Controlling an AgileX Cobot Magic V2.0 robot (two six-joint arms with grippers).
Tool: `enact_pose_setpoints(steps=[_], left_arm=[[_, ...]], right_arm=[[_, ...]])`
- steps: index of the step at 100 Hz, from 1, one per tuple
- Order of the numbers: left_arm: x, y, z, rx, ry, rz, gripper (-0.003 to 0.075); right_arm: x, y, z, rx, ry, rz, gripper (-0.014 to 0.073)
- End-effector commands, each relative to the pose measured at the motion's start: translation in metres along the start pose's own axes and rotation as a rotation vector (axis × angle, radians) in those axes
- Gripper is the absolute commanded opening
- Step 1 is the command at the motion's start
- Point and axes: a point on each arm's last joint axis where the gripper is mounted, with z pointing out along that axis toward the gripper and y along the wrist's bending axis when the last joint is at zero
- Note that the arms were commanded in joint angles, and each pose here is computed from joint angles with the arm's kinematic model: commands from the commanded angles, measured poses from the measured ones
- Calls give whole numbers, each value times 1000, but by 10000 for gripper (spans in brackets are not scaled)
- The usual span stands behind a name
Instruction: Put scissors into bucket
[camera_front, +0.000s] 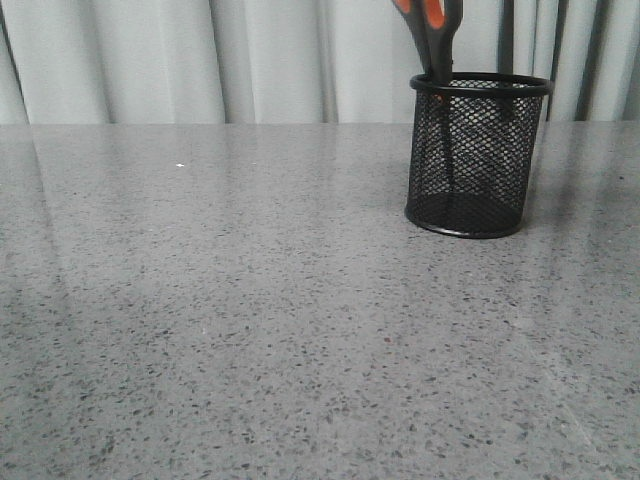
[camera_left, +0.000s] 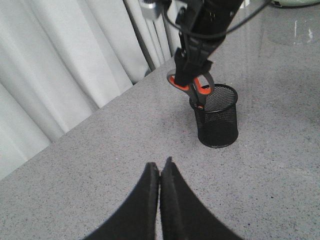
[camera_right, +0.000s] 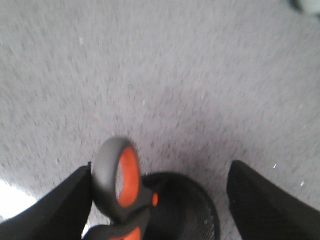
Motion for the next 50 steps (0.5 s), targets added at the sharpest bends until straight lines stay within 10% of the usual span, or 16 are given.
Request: enact_pose_setpoints(steps=[1, 20, 41, 50], left_arm=[[-13, 3, -5, -34, -108, -24, -21], [-20, 7, -6, -71, -178, -82, -21], [-25, 15, -10, -168, -281, -108, -21], [-21, 17, -14, -209, -315, -117, -21]], right_arm=[[-15, -14, -53, 36, -198, 21, 510], [-20, -21, -96, 32, -322, 43, 450], [-6, -28, -134, 34, -379, 59, -69], [3, -30, -148, 32, -413, 60, -66]])
